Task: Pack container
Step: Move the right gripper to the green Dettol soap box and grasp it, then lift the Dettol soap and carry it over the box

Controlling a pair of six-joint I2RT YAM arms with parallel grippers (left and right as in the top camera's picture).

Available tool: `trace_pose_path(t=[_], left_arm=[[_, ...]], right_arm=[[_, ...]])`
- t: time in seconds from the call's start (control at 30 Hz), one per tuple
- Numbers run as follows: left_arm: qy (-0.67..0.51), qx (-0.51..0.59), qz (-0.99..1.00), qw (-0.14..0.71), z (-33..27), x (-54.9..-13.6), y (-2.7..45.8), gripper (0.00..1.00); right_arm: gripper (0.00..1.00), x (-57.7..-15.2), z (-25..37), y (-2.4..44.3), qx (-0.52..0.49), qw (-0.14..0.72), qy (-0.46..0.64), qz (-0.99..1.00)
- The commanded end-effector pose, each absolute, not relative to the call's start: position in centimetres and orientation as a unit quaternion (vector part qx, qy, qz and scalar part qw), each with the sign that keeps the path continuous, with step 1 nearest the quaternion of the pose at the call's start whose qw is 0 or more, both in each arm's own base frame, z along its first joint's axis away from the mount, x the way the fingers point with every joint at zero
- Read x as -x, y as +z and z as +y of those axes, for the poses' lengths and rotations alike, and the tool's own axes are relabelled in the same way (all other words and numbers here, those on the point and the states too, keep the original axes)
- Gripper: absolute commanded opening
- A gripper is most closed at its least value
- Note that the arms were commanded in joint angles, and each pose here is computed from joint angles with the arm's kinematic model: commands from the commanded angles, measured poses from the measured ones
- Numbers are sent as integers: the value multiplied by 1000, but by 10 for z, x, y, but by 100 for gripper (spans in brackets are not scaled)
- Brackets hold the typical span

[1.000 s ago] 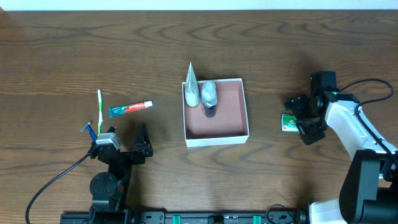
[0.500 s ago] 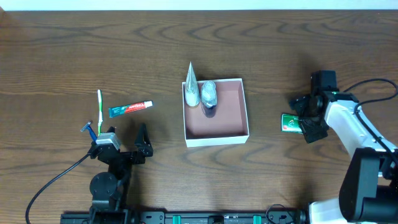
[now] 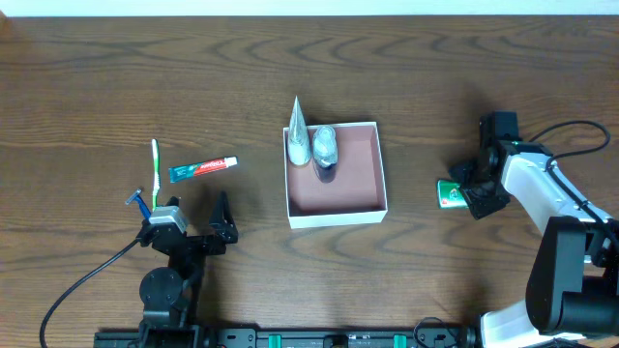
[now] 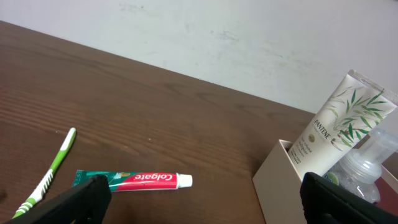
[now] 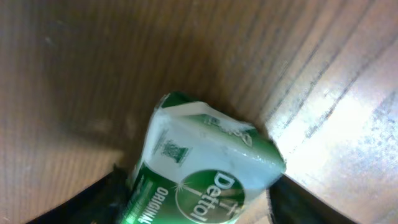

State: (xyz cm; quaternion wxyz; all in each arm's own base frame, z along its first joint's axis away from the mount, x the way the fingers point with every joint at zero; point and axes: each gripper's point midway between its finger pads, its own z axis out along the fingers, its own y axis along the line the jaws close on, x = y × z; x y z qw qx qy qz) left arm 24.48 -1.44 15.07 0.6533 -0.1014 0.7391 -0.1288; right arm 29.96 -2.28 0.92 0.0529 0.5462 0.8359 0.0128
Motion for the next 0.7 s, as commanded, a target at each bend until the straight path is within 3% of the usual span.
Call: trace_pose_path(t=[0.0,0.2,0.4,0.53,0.67], left_arm=[[-120,102,757,635,-13,-244,134,98],[-120,102,757,635,-13,-244,134,98],[-121,102,757,635,-13,-244,134,98],[-120,102,757,635,-13,-244,134,98],[-120,102,757,635,-13,-244,134,98]], right_arm=[[61,-286,-21,2,-505,27,-6,863],[40,-273,-20,1,-458,2,-19,889],[36,-281,-22,1,-348,17,-17,937],[29,-302,-23,2,-288,57,-8,956],[28,-330,-15,9,-234,104,27,966]])
